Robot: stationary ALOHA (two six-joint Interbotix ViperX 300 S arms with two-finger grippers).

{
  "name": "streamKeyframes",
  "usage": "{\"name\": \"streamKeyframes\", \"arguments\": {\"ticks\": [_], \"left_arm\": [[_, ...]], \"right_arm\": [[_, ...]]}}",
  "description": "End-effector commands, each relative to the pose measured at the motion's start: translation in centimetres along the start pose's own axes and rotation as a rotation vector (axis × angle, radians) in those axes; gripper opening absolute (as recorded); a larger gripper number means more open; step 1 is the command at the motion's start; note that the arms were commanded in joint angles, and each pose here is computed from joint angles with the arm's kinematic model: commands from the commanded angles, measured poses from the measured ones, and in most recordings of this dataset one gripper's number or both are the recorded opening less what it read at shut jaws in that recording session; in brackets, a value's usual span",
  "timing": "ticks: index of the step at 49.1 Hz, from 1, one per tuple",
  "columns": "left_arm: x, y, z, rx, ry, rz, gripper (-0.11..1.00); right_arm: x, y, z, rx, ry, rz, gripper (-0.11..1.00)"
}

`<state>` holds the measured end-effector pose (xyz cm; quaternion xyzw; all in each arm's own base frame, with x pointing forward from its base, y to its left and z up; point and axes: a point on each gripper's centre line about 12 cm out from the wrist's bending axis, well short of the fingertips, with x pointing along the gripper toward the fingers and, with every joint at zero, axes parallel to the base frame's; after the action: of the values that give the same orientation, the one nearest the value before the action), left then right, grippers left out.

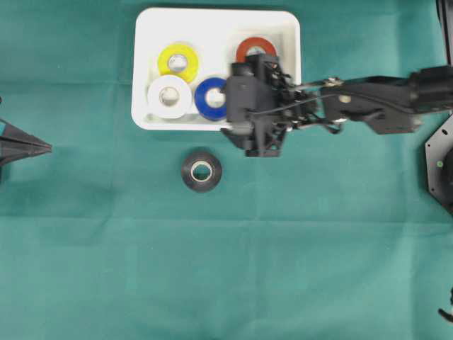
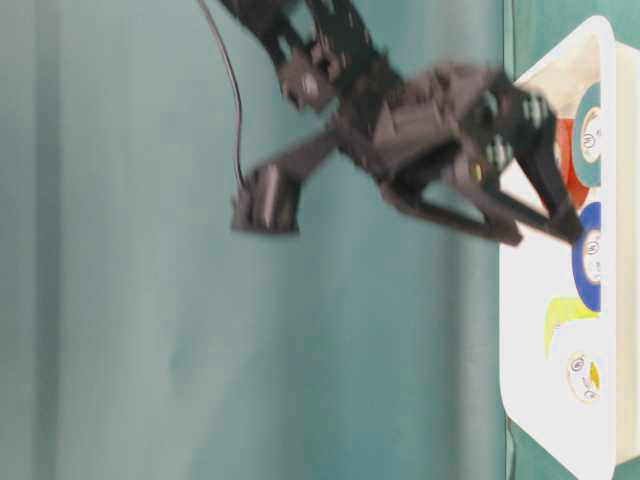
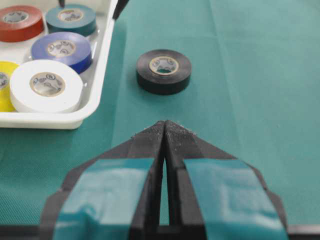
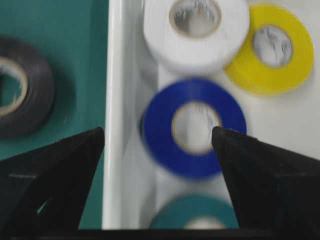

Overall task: Put the tape into the white case with the right arm.
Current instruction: 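Open the right gripper to release the white roll, then withdraw the right gripper to the right side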

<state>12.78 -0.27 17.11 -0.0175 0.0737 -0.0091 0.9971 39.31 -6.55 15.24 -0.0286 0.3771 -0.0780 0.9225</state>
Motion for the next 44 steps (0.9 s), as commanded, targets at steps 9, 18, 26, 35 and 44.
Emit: {"name": "streamKeyframes", "arguments": {"ticks": [9,18,26,35,44], "left_arm": [[0.1,0.0,0.4,0.001,-0.006,0.001,0.0],[0.1,0.0,0.4,0.001,-0.006,0.001,0.0],[0.1,0.0,0.4,0.001,-0.006,0.001,0.0],[0.1,0.0,0.4,0.001,-0.008,0.001,0.0],[0.1,0.0,0.4,0.001,-0.008,0.003,0.0]], "right_arm": [[-4.9,0.1,-2.6,0.008,-0.036,0.012,0.61],[-7.9,0.5,-5.4,0.007,-0.068,0.037,0.61],[-10.5,0.7,-7.8,0.009,-0.099,0.046,0.61],[-13.1,0.8,-10.3,0.011,-0.138,0.043,0.61],[-15.3,0.9,-12.4,0.017,-0.199,0.039,0.61]]}}
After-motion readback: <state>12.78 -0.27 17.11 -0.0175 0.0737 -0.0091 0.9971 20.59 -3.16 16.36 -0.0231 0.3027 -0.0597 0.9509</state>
